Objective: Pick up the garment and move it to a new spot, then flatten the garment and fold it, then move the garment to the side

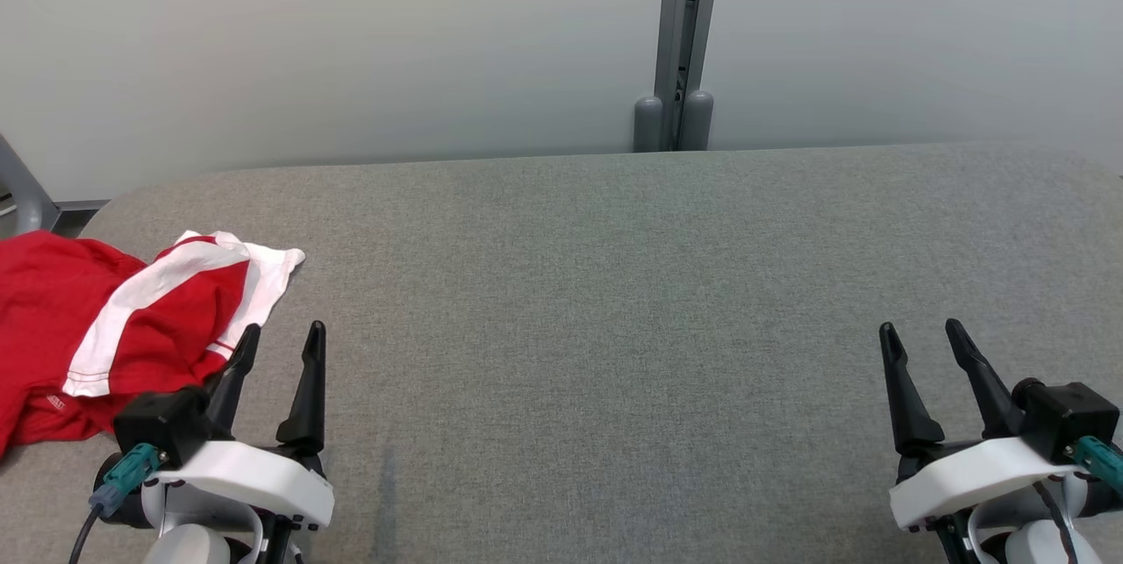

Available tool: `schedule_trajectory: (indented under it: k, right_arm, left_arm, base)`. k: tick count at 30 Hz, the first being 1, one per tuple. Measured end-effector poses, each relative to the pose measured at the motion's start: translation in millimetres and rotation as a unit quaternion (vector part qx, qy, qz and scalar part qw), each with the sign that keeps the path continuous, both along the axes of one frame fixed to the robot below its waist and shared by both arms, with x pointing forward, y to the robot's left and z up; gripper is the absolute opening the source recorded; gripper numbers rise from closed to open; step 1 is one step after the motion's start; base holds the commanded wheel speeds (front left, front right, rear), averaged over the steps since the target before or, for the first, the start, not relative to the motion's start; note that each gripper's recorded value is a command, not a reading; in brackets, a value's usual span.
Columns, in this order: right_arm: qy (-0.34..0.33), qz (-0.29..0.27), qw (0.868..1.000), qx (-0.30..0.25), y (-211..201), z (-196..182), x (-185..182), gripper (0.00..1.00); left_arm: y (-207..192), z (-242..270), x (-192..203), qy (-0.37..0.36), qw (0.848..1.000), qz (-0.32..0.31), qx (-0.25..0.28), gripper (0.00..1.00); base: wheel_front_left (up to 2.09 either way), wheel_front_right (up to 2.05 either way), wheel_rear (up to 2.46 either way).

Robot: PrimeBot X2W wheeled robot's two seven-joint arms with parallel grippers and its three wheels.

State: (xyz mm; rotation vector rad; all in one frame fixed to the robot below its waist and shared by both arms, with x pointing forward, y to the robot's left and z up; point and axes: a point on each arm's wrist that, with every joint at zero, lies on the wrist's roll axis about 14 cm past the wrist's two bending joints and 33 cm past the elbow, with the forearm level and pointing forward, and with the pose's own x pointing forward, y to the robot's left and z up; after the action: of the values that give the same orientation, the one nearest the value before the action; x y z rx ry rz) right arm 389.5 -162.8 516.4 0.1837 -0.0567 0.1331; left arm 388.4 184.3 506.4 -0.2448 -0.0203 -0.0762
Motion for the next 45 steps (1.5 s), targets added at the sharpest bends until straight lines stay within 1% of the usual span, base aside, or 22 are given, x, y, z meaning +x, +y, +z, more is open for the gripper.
schedule_trajectory:
  k: [13,22,35,45]
  right_arm:
    - [-0.014,0.008,0.999,-0.036,5.2,2.2,0.3,1.00]
    - [-0.017,-0.002,1.000,-0.026,2.9,1.7,1.6,1.00]
    - [-0.016,-0.001,0.999,-0.043,4.0,-4.0,0.7,1.00]
    - [-0.010,0.000,0.999,-0.037,5.1,-7.8,1.6,1.00]
  left_arm:
    - [-1.1,-7.8,-0.6,0.004,0.999,-0.005,0.044,1.00]
    - [-1.6,-9.6,0.2,0.001,0.998,-0.007,0.065,1.00]
    - [-3.0,-8.9,0.6,-0.008,0.996,-0.008,0.094,1.00]
    - [-1.3,-13.0,0.3,-0.001,0.996,-0.004,0.091,1.00]
  base:
    - [0.00,0.00,0.00]
    - [0.00,0.00,0.00]
    - [0.00,0.00,0.00]
    - [0.00,0.00,0.00]
